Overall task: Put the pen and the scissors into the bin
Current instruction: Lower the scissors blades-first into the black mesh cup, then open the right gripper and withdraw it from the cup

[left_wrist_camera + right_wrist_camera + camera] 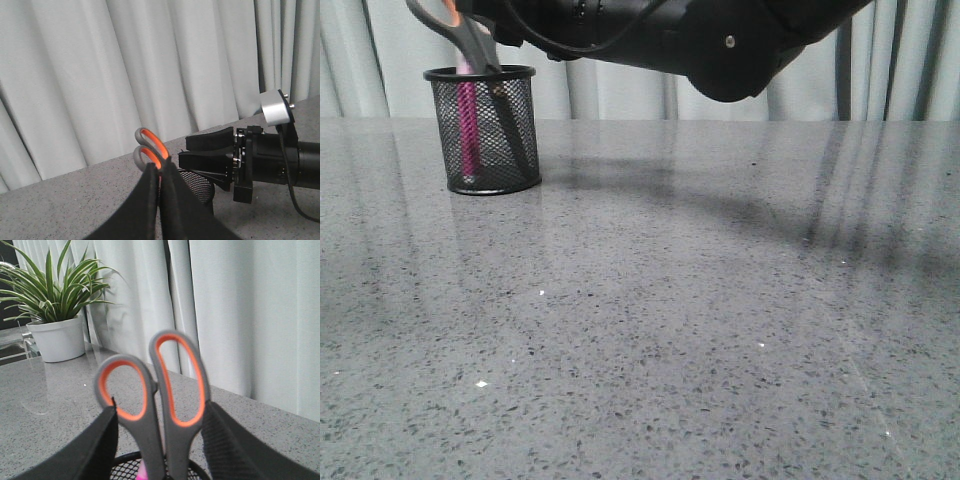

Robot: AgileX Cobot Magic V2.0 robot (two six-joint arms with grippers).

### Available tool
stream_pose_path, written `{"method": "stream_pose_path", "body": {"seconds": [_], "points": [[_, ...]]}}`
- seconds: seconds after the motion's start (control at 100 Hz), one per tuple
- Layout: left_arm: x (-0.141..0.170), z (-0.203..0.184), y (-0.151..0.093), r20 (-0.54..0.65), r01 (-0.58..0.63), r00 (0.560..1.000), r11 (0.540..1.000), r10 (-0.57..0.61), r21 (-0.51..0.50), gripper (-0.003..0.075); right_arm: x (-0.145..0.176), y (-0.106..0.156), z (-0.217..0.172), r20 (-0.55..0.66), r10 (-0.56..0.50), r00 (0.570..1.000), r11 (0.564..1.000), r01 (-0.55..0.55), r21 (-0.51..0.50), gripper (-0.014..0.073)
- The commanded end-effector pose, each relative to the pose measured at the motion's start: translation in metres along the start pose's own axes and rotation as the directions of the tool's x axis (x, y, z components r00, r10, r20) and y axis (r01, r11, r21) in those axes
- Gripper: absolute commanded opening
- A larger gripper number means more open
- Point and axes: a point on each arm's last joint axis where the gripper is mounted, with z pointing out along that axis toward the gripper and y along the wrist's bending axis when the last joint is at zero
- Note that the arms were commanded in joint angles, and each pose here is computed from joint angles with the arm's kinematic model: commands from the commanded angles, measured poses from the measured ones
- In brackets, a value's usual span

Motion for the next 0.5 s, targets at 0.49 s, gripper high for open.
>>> {"method": "stream_pose_path", "body": {"seconds": [0.49], "points": [[-0.011, -0.003, 0.002, 0.052, 0.019, 0.999, 0.999, -0.017, -0.027, -0.0022, -0.078, 0.003, -0.011, 0.265, -0.043, 0.963, 0.998, 0.055, -0.036, 0.0328]]}}
